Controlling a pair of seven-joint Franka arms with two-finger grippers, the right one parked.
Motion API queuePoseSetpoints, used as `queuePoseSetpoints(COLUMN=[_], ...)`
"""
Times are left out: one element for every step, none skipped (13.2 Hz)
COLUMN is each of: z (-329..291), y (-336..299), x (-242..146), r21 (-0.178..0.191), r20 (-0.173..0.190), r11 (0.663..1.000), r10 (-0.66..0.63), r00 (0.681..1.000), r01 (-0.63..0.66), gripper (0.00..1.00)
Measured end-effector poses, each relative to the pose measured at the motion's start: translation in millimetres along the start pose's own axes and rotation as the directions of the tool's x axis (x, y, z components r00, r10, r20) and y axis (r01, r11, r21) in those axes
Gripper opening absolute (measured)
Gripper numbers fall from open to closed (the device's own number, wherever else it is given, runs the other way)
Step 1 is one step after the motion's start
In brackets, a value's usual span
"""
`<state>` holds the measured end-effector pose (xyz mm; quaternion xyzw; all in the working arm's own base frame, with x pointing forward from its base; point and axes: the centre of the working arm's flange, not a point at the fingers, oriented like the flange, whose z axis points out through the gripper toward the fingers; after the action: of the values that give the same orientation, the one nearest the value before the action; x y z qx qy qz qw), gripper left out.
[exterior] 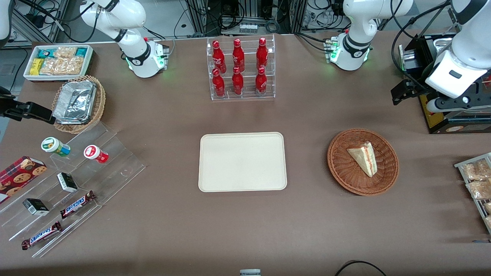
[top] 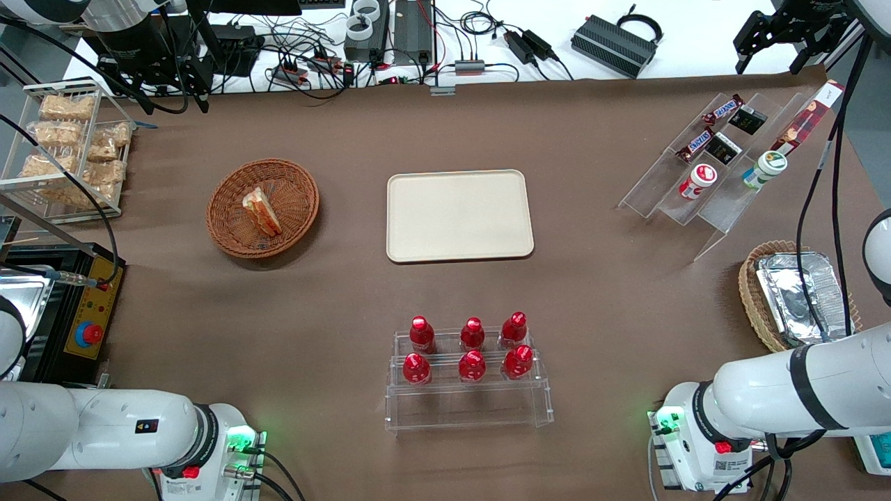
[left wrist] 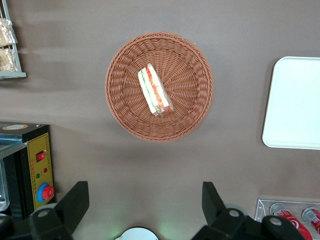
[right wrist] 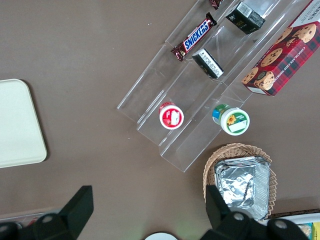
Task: Place sandwich from basket to tray
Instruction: 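Move the left gripper over the sandwich in the wicker basket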
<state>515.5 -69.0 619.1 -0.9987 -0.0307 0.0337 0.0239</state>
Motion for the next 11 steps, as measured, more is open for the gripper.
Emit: queuePoseSetpoints(z=[-1, 0, 4, 13, 29, 51, 81, 114, 147, 175, 195], y=[0, 0, 0, 0, 0, -1, 0, 1, 2, 2, 0], x=[-1, -1, -1, 2, 6, 14, 23, 31, 34, 36, 36], r21=[0.0, 0.002, 0.003, 0.005, 0.006, 0.003, -0.003, -0.011, -0.019, -0.027, -0.033], r20=[0.002, 0.008, 0.016, 0.028, 0.038, 0.034, 0.008, -0.023, -0.048, -0.066, -0.074], r11=[1.0, 1.0, 1.0, 1.0, 1.0, 1.0, 1.0, 1.0, 0.999, 0.998, 0.995], r10=[0.003, 0.006, 0.006, 0.006, 0.004, 0.001, -0.004, -0.018, -0.036, -0.06, -0.093], r00=[1.0, 1.0, 1.0, 1.0, 0.999, 0.999, 1.0, 1.0, 0.998, 0.996, 0.993], r01=[-0.003, -0.006, -0.006, -0.006, -0.005, -0.001, 0.004, 0.017, 0.035, 0.059, 0.091], gripper=[1.0, 1.0, 1.0, 1.0, 1.0, 1.0, 1.0, 1.0, 1.0, 1.0, 1.0])
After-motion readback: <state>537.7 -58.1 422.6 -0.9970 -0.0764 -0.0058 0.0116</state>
